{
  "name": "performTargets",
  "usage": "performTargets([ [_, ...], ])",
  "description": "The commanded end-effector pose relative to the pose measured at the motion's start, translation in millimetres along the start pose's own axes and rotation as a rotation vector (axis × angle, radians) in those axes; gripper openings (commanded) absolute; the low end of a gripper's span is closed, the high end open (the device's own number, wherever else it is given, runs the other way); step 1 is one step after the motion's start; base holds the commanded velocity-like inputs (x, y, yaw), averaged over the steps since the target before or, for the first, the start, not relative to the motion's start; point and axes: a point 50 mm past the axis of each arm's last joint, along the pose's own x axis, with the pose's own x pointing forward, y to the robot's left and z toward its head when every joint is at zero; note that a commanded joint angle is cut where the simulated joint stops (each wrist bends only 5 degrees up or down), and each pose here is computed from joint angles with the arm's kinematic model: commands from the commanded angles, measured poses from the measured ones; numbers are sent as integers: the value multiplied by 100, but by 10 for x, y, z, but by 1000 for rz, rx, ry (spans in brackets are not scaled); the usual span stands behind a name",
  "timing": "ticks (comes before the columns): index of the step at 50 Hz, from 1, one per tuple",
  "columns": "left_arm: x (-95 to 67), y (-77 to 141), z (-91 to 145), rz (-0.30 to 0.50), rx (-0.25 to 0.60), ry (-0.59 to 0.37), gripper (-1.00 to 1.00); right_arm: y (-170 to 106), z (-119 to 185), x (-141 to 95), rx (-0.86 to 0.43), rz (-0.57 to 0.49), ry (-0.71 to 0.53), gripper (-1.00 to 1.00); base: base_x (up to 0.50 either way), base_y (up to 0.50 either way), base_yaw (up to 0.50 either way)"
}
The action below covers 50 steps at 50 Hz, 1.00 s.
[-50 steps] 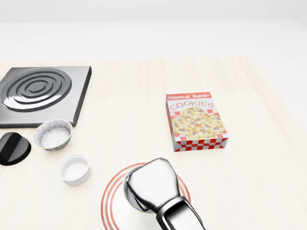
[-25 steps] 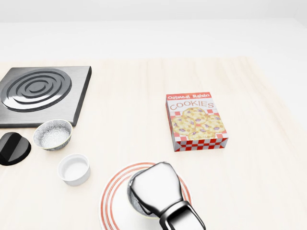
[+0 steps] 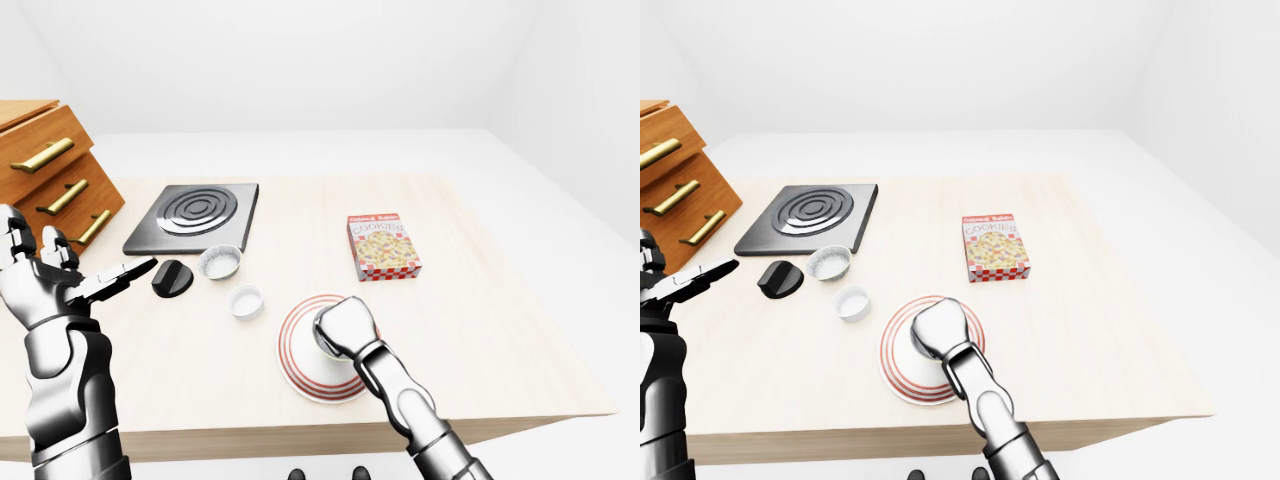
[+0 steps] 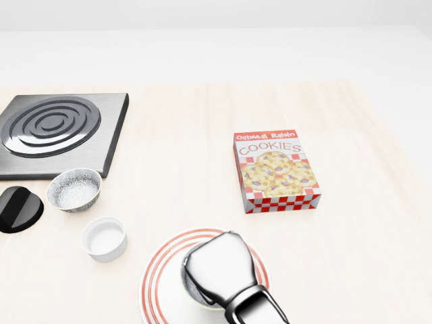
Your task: Pick the akita bowl next to the plate and place it on the plate.
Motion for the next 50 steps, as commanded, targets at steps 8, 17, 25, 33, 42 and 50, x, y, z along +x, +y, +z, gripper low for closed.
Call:
performTargets([
  [8,3,-2,-12,-1,1,5,100,8,15,48,13,-16,-9,-100,0,0,0],
  [17,-1,-4,-6,-1,0,2,100,14,7,65,11,-17,-8,-100,0,0,0],
  [25,-2,-4,-7,-1,1,3,100,29,10,73,7,-17,-10,-100,0,0,0],
  [33,-3,-6,-8,-2,0,3,100,44,14,72,2,-15,-11,-100,0,0,0],
  [42,-5,-4,-16,-2,1,6,100,57,25,69,-2,-14,-15,-100,0,0,0],
  [50,-5,-2,-10,0,0,4,100,46,23,70,-2,-17,-13,-80,0,0,0],
])
